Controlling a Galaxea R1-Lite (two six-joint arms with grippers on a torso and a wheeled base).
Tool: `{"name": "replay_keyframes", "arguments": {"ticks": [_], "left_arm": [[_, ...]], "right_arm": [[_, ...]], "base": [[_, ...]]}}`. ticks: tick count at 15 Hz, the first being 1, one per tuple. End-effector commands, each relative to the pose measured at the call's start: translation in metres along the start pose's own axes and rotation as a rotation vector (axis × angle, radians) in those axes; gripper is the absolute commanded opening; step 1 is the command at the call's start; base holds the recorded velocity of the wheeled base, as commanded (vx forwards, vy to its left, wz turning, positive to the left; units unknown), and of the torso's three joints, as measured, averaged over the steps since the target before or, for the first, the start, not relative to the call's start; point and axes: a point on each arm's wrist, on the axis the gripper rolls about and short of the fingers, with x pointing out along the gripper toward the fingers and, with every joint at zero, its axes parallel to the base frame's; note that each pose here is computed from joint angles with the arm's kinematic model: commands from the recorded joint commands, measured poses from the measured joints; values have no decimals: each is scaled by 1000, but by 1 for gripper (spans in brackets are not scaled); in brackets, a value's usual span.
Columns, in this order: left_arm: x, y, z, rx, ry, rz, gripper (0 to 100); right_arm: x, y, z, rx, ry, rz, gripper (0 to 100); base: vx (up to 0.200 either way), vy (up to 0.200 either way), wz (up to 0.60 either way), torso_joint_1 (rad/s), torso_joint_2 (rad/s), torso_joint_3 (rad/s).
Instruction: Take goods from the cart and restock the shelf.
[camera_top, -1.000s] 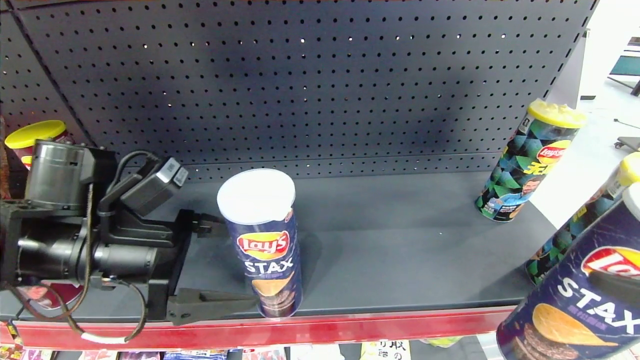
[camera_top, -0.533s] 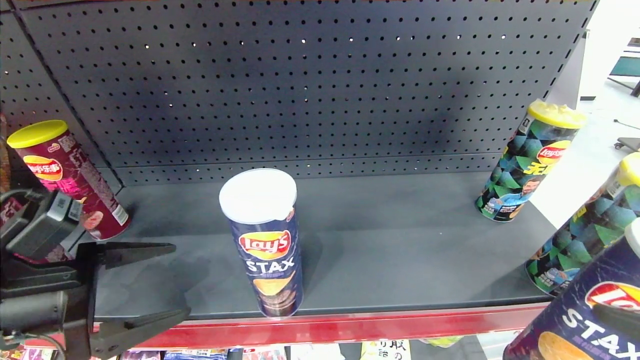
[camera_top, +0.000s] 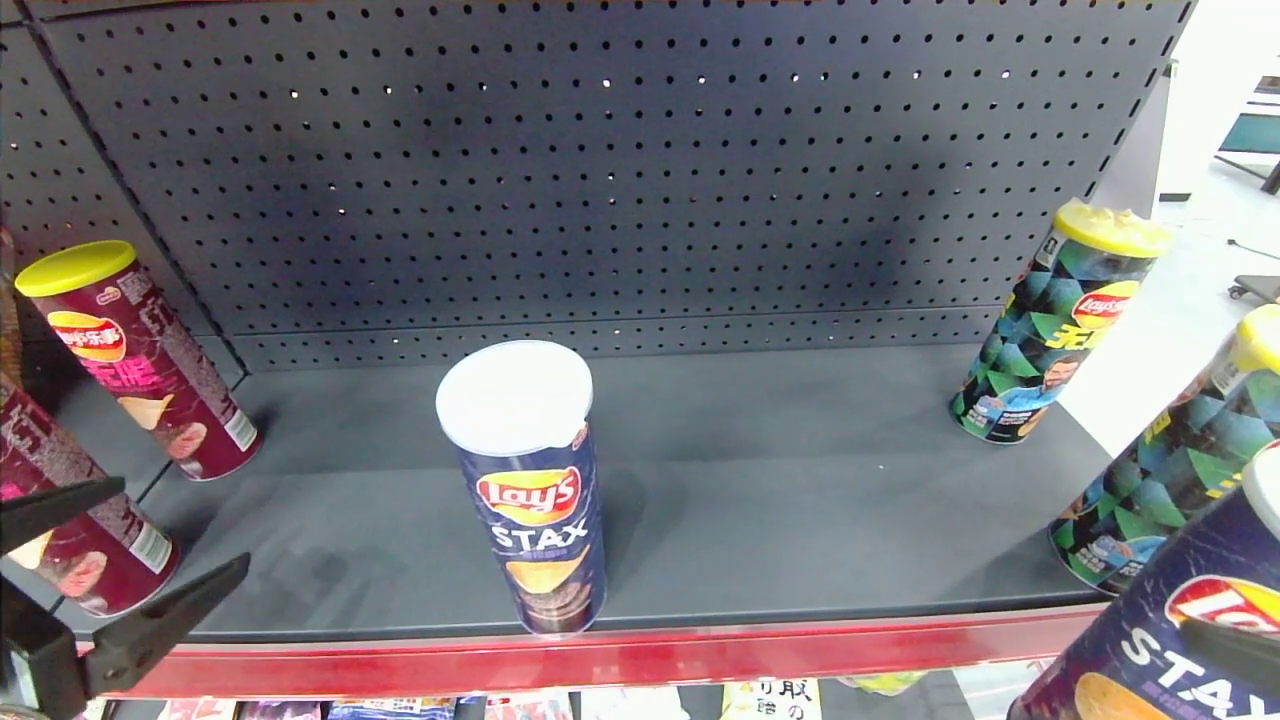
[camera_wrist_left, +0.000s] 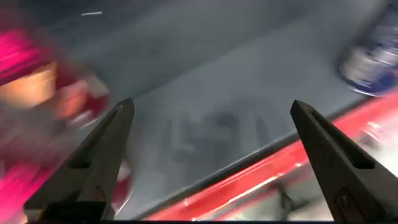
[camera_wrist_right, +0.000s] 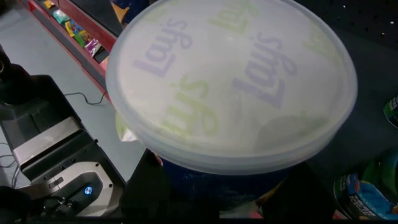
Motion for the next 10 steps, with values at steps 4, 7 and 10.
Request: {"name": "replay_keyframes", "arguments": {"ticks": [4, 7, 10], "left_arm": [[-20, 0, 3, 6, -65, 208, 100], [-12, 2, 1, 9, -21, 223, 100], [9, 5, 5, 16, -16, 191, 100]], "right_arm": [[0, 0, 0, 2, 1, -9, 0], [0, 0, 0, 2, 1, -9, 0], [2, -1, 1, 3, 6, -9, 0]], "base": [[0, 0, 0, 0, 0, 0], [0, 0, 0, 0, 0, 0], [0, 0, 0, 0, 0, 0]]}}
